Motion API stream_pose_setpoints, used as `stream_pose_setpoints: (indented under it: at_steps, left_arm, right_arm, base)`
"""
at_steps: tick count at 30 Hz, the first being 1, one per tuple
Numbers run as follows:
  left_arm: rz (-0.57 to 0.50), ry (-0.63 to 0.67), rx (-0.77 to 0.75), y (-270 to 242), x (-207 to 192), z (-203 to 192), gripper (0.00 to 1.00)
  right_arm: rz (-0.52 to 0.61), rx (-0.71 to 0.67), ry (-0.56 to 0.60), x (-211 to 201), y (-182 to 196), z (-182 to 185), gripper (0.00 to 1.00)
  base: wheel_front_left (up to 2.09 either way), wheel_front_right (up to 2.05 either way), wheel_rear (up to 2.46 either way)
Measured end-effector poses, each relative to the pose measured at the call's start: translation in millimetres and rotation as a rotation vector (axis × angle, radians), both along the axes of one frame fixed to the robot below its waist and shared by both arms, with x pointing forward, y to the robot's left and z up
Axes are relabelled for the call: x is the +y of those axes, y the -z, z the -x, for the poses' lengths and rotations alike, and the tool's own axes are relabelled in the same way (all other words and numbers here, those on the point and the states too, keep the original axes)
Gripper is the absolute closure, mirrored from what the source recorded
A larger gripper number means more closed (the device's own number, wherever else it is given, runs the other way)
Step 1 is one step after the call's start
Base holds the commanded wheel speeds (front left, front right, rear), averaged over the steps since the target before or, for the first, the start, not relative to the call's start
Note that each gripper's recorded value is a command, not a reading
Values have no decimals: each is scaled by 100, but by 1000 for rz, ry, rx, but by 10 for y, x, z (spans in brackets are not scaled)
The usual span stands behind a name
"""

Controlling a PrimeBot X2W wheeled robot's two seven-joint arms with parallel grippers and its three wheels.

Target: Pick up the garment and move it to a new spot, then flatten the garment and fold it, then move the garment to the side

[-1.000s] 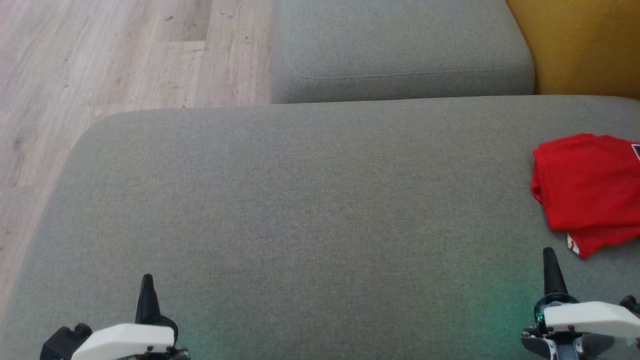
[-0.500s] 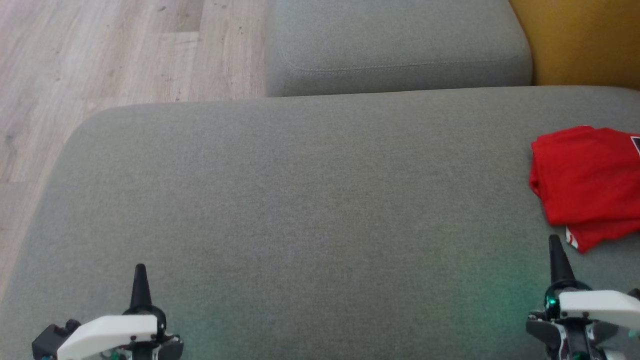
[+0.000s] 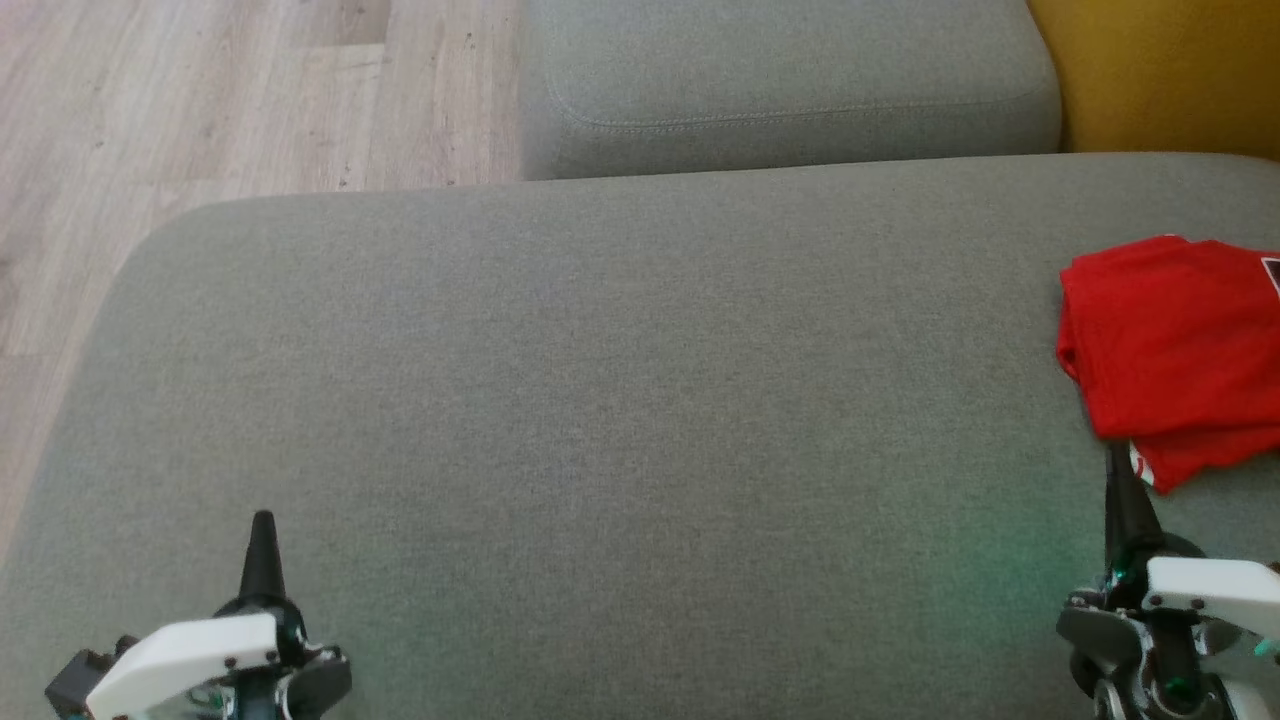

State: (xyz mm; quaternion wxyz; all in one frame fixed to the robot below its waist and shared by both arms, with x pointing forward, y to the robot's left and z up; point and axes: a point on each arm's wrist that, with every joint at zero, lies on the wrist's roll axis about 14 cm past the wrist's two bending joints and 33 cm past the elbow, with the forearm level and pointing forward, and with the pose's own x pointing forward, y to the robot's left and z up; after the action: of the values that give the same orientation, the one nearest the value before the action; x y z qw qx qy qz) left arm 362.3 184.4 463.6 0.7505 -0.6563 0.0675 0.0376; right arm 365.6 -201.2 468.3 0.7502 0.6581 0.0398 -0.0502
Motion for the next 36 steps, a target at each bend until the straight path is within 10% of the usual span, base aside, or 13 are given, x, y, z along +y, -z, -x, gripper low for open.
stream_pose_setpoints:
  at_steps: [36]
  left_arm:
    - [132, -21, -49, -123, 39, -124, 100]
  right_arm:
    - [-136, -35, 22, -61, -84, -82, 100]
  base:
    - [0, 0, 0]
